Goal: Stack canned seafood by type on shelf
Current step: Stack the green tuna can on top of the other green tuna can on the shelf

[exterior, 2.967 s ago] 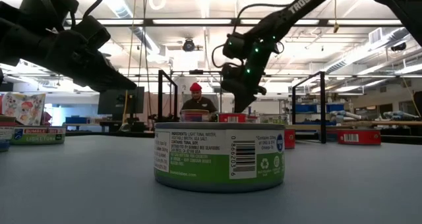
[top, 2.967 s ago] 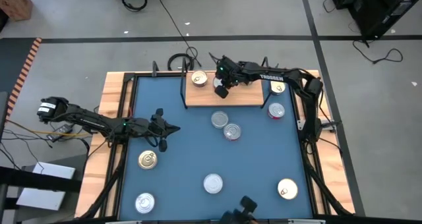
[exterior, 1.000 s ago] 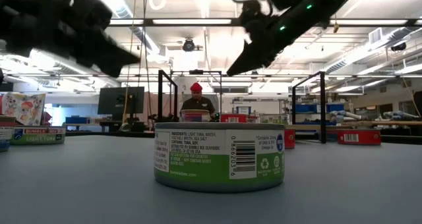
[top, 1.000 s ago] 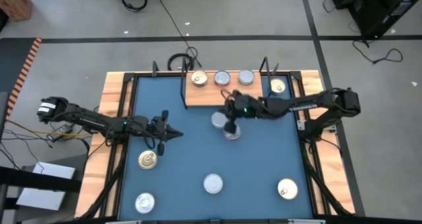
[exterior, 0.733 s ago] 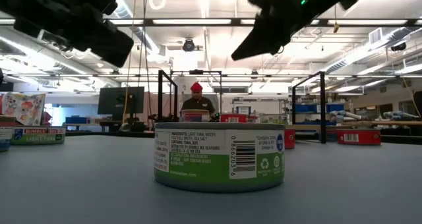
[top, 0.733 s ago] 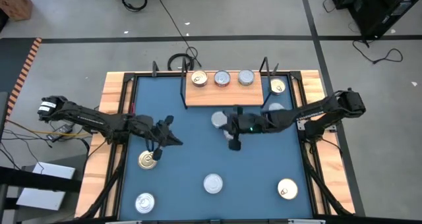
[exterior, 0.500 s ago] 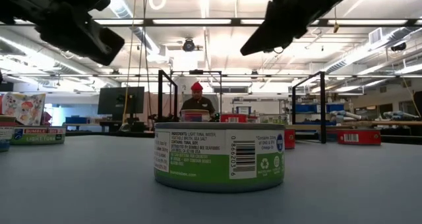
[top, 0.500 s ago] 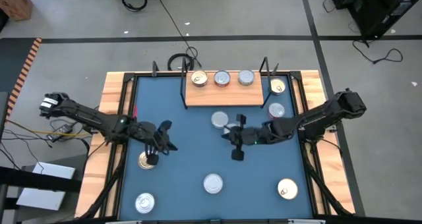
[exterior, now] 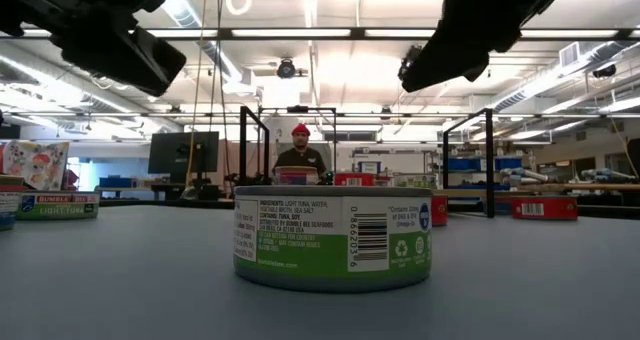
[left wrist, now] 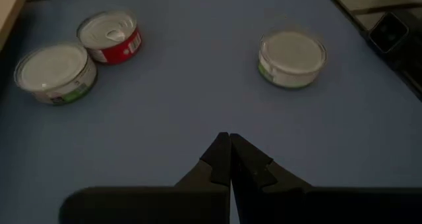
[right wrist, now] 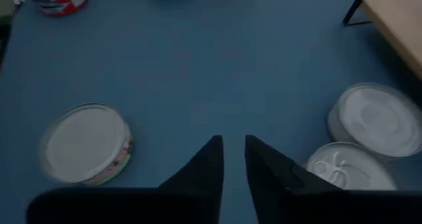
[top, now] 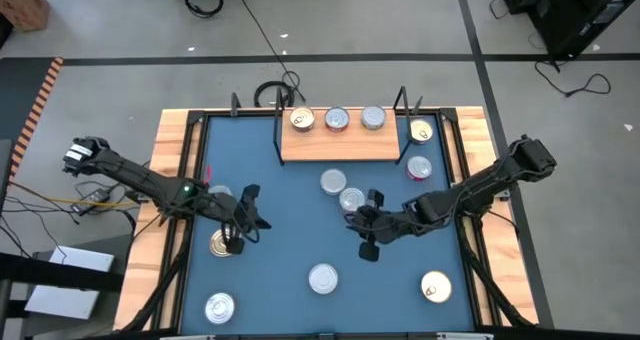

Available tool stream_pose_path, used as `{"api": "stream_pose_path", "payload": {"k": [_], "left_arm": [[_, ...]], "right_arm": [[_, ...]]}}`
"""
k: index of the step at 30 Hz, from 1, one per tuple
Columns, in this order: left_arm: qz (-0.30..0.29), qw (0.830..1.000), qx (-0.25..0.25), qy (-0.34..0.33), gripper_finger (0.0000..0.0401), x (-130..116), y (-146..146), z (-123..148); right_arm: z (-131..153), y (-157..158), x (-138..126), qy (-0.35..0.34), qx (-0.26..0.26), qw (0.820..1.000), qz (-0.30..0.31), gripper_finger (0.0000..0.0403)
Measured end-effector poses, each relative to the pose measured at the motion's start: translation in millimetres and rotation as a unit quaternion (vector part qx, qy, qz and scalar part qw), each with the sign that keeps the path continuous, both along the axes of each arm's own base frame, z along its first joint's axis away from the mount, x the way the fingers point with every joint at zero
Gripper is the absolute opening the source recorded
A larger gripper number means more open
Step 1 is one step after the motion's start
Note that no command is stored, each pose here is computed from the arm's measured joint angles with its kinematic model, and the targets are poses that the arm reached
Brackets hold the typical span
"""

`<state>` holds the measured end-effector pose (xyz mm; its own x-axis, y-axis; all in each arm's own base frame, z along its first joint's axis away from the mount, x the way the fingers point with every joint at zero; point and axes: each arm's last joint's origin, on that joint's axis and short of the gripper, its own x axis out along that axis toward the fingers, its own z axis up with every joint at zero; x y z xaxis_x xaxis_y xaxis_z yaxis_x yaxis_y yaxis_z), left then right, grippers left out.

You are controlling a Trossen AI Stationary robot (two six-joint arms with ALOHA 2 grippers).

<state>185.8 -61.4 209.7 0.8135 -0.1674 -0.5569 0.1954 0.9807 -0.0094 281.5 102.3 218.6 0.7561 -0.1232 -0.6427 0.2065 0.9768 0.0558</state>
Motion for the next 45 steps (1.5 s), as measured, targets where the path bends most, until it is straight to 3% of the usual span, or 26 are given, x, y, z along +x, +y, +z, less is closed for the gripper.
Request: {"api": "stream_pose_path", "payload": {"k": [5, 12, 16, 19, 24, 32, 38, 45], "left_arm": [[-0.008, 1.0, 0.016, 0.002, 0.0006, 16, -5, -13], [0.009, 0.997, 0.066, -0.047, 0.0006, 40, -1, -22], [0.021, 0.994, 0.089, -0.054, 0.0005, 57, 13, -14], [-0.005, 0.993, 0.102, -0.057, 0.0003, 73, 25, -4], [-0.046, 0.991, 0.121, -0.028, 0.0002, 96, 44, 3], [-0.047, 0.982, 0.18, 0.027, 0.0009, 130, 73, -7], [-0.067, 0.973, 0.207, 0.077, 0.0035, 153, 82, -24], [-0.062, 0.951, 0.287, 0.093, 0.0082, 175, 88, -40]], "right_arm": [[2, 2, 2, -0.017, 0.012, 1.0, 0.002, 0.0104], [6, -9, 9, -0.034, -0.006, 0.999, -0.004, 0.0109], [6, -11, 9, -0.033, -0.014, 0.999, -0.001, 0.0108], [6, -11, 9, -0.03, -0.032, 0.999, 0.013, 0.0108], [3, -12, 7, -0.011, -0.04, 0.999, 0.023, 0.009], [-3, -21, 4, 0.033, -0.05, 0.998, 0.014, 0.0039], [-3, -22, 4, 0.033, -0.05, 0.998, 0.014, 0.0044], [-2, -19, 5, 0.022, -0.036, 0.999, 0.006, 0.006]]}}
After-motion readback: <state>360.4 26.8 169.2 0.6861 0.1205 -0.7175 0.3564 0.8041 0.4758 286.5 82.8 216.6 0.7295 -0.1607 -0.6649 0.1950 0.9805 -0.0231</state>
